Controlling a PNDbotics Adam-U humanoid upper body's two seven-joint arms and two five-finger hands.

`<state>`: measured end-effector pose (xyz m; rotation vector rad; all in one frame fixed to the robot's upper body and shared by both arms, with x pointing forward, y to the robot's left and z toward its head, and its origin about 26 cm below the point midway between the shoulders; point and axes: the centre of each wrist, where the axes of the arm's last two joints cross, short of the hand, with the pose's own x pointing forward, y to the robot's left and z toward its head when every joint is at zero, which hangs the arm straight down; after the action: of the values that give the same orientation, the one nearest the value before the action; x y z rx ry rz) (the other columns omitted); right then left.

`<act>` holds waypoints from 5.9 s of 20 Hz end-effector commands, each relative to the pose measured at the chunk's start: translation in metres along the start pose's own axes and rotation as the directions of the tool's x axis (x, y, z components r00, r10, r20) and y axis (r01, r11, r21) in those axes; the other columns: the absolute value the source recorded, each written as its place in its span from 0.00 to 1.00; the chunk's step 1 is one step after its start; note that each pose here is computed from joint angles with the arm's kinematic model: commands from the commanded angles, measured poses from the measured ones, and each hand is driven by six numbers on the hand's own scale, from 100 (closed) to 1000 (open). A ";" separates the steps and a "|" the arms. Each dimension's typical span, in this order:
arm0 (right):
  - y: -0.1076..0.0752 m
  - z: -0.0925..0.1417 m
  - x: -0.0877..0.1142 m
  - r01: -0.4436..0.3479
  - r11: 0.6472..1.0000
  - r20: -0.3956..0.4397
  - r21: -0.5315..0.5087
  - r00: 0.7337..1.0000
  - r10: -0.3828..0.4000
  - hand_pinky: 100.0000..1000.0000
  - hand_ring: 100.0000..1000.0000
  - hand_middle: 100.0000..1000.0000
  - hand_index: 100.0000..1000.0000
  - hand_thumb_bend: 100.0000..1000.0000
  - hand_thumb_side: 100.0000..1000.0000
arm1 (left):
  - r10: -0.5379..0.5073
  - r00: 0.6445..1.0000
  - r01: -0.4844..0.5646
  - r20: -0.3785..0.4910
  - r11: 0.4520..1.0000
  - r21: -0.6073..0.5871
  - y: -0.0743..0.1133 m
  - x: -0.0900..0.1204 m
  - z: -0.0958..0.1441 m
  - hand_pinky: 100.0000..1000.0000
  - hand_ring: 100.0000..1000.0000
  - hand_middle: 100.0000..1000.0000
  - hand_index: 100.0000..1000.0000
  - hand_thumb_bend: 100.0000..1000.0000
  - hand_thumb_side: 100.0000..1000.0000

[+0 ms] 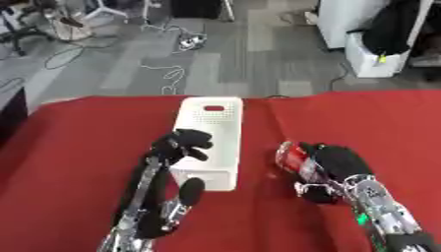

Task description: Pick up objects on the table and place them in the box.

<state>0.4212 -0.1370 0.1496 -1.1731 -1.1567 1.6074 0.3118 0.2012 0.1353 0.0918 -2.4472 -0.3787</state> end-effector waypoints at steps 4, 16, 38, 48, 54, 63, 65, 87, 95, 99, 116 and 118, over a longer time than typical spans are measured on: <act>-0.001 0.000 -0.001 0.004 1.000 -0.012 0.001 1.000 -0.004 0.00 0.13 0.38 0.99 0.02 0.29 | -0.007 0.999 0.007 0.035 1.000 -0.004 0.003 0.007 -0.006 0.52 0.66 0.64 0.72 0.44 0.78; -0.003 0.001 -0.002 0.032 0.994 -0.031 -0.101 0.999 -0.035 0.00 0.02 0.25 0.84 0.00 0.30 | -0.006 0.999 0.007 0.035 1.000 -0.008 0.003 0.007 -0.006 0.52 0.66 0.64 0.72 0.43 0.78; -0.038 0.012 -0.004 0.044 0.968 0.005 -0.246 0.999 -0.044 0.00 0.00 0.13 0.41 0.00 0.32 | -0.011 1.000 0.011 0.018 1.000 -0.002 0.004 0.004 -0.003 0.52 0.66 0.64 0.72 0.44 0.78; -0.074 0.014 -0.005 -0.008 0.953 -0.007 -0.303 1.000 0.006 0.00 0.00 0.15 0.42 0.00 0.29 | -0.011 1.000 0.010 -0.005 1.000 -0.009 0.004 0.000 0.002 0.52 0.65 0.64 0.72 0.45 0.76; -0.098 0.010 -0.002 -0.071 0.939 -0.016 -0.337 0.997 0.069 0.00 0.00 0.15 0.43 0.00 0.27 | -0.008 1.000 0.007 -0.014 1.000 -0.021 0.004 -0.002 0.004 0.51 0.65 0.64 0.72 0.46 0.76; -0.118 -0.003 0.005 -0.178 0.924 -0.025 -0.338 0.983 0.180 0.00 0.01 0.18 0.46 0.00 0.26 | -0.007 1.000 0.006 -0.020 0.999 -0.038 0.004 -0.002 0.007 0.51 0.65 0.64 0.72 0.46 0.75; -0.119 -0.005 0.007 -0.186 0.923 -0.022 -0.336 0.982 0.190 0.00 0.01 0.18 0.46 0.00 0.26 | -0.009 1.000 0.008 -0.013 0.999 -0.039 0.005 -0.001 0.006 0.51 0.65 0.64 0.72 0.46 0.75; -0.123 -0.020 0.009 -0.249 0.921 -0.065 -0.300 0.969 0.240 0.00 0.06 0.21 0.48 0.00 0.31 | -0.009 1.000 0.009 0.021 0.999 -0.031 0.008 0.004 -0.002 0.51 0.65 0.64 0.72 0.47 0.75; -0.126 -0.021 0.009 -0.267 0.917 -0.071 -0.298 0.964 0.258 0.00 0.11 0.26 0.51 0.00 0.38 | -0.005 1.000 0.006 0.028 0.999 -0.034 0.007 0.005 -0.004 0.52 0.65 0.64 0.72 0.47 0.75; -0.126 -0.021 0.010 -0.275 0.911 -0.066 -0.306 0.961 0.268 0.00 0.27 0.41 0.62 0.00 0.53 | -0.003 0.999 0.004 0.032 0.999 -0.037 0.007 0.006 -0.005 0.52 0.65 0.64 0.72 0.47 0.75; -0.131 -0.018 0.010 -0.311 0.903 -0.038 -0.296 0.948 0.315 0.74 0.88 0.93 0.96 0.00 0.86 | -0.006 1.000 0.007 0.029 0.999 -0.037 0.007 0.005 -0.004 0.52 0.66 0.64 0.72 0.47 0.76; -0.131 -0.018 0.010 -0.311 0.903 -0.038 -0.297 0.949 0.314 0.73 0.88 0.93 0.96 0.00 0.86 | -0.006 1.000 0.007 0.027 0.999 -0.036 0.007 0.004 -0.004 0.52 0.66 0.64 0.72 0.47 0.76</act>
<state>0.4518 -0.0933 0.2522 -1.5627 -1.2673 1.7379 0.3119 0.2054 0.1357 0.0757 -2.4407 -0.4243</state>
